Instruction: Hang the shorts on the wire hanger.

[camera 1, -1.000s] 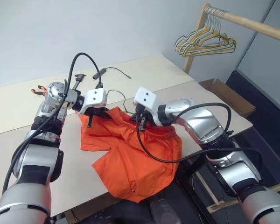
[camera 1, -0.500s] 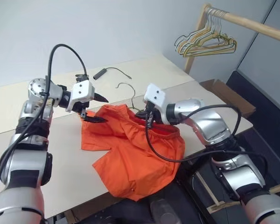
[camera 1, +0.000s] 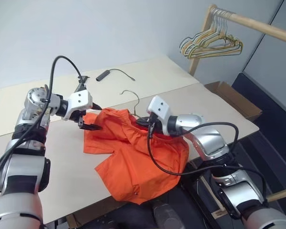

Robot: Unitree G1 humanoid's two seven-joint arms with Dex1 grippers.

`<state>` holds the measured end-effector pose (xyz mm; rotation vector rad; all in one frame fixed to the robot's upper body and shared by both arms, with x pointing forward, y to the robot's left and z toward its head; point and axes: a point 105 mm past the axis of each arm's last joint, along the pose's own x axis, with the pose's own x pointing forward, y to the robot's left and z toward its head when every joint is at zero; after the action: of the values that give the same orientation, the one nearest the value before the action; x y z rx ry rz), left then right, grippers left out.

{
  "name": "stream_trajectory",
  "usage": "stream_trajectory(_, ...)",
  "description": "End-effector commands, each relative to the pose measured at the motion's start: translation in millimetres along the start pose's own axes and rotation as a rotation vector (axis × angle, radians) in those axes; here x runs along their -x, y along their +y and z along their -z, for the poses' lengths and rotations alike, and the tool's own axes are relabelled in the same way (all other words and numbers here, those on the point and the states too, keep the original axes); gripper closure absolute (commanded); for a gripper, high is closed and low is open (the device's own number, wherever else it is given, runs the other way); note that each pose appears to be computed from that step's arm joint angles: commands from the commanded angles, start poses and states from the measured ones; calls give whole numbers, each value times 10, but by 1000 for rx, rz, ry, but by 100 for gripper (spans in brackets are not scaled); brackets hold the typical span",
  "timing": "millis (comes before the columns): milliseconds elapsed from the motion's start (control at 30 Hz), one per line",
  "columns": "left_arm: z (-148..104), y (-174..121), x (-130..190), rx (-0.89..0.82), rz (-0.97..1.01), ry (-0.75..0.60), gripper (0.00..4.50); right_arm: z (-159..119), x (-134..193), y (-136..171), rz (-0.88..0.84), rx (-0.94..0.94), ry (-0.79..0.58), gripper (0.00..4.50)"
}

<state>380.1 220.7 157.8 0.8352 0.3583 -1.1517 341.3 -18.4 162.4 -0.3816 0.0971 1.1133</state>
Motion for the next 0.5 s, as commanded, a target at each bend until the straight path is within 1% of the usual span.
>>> stream_trajectory(33,-14,91,-56,-36,-51,32,45,-253,112,-39,14,63,-84,450)
stream_trajectory(67,-1,99,-74,-36,-57,41,65,-256,118,-37,13,64,-84,450)
stream_trajectory(233,7,146,-121,-46,-83,61,226,-251,158,-43,12,66,-78,450)
stream_trajectory(400,-47,205,-80,-52,-101,50,394,-202,186,-27,3,62,-56,450)
stream_trajectory(467,-72,221,-48,-54,-103,40,447,-177,192,-22,1,60,-46,450)
stream_trajectory(500,-91,237,-12,-61,-108,35,447,-151,192,-21,1,60,-37,450)
